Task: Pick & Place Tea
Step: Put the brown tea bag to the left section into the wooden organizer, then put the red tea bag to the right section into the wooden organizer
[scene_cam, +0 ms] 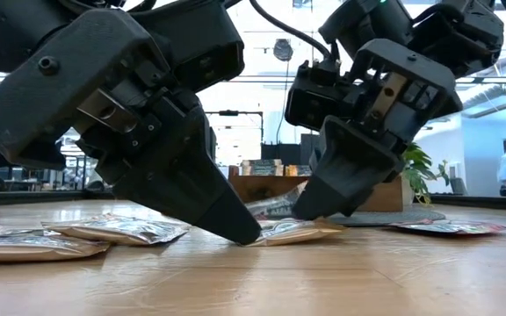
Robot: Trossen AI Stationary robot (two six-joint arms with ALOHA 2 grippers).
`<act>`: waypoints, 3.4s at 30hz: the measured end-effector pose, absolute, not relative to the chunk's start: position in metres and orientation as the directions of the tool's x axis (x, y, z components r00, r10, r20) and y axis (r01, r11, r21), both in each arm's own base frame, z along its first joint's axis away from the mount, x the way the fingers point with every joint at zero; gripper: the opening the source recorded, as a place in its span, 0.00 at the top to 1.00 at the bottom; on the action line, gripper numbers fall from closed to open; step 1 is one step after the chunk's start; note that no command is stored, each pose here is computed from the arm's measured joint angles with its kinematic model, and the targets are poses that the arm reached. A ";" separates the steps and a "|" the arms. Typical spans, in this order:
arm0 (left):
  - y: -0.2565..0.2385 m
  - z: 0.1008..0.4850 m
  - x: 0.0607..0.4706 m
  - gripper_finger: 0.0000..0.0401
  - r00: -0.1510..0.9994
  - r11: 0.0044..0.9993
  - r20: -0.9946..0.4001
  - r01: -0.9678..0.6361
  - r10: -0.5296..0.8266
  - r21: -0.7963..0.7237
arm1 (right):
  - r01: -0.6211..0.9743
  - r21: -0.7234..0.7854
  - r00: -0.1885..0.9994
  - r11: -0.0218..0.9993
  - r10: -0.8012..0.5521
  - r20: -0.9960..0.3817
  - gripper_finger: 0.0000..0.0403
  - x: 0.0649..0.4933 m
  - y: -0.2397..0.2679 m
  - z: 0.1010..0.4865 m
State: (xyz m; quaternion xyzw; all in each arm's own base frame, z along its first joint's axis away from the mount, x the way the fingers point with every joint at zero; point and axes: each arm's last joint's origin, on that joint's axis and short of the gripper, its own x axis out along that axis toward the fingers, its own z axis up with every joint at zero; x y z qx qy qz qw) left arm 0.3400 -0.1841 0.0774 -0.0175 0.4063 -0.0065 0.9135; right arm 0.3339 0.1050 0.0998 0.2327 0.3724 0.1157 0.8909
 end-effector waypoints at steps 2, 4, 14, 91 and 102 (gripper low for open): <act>-0.184 0.077 0.340 0.95 0.670 0.999 -0.742 -0.002 -0.026 -0.037 | -0.058 0.481 0.700 0.875 0.379 -0.605 0.99 0.334 0.105 0.100; -0.185 0.078 0.340 0.95 0.672 0.999 -0.740 -0.003 -0.027 -0.040 | -0.085 0.464 0.707 0.882 0.382 -0.595 0.99 0.335 0.107 0.101; -0.200 0.128 0.323 0.95 0.713 0.994 -0.694 0.099 -0.103 -0.046 | -0.209 0.429 0.734 0.879 0.431 -0.525 1.00 0.335 0.113 0.117; -0.233 0.143 0.284 0.95 0.703 0.982 -0.710 0.160 -0.046 0.095 | 0.241 -0.362 0.822 0.900 -0.387 -0.417 0.69 0.331 -0.004 0.185; -0.233 0.143 0.284 0.95 0.704 0.984 -0.708 0.156 -0.045 0.092 | 0.010 -0.286 0.924 0.958 -0.118 -0.364 0.83 0.273 0.079 0.254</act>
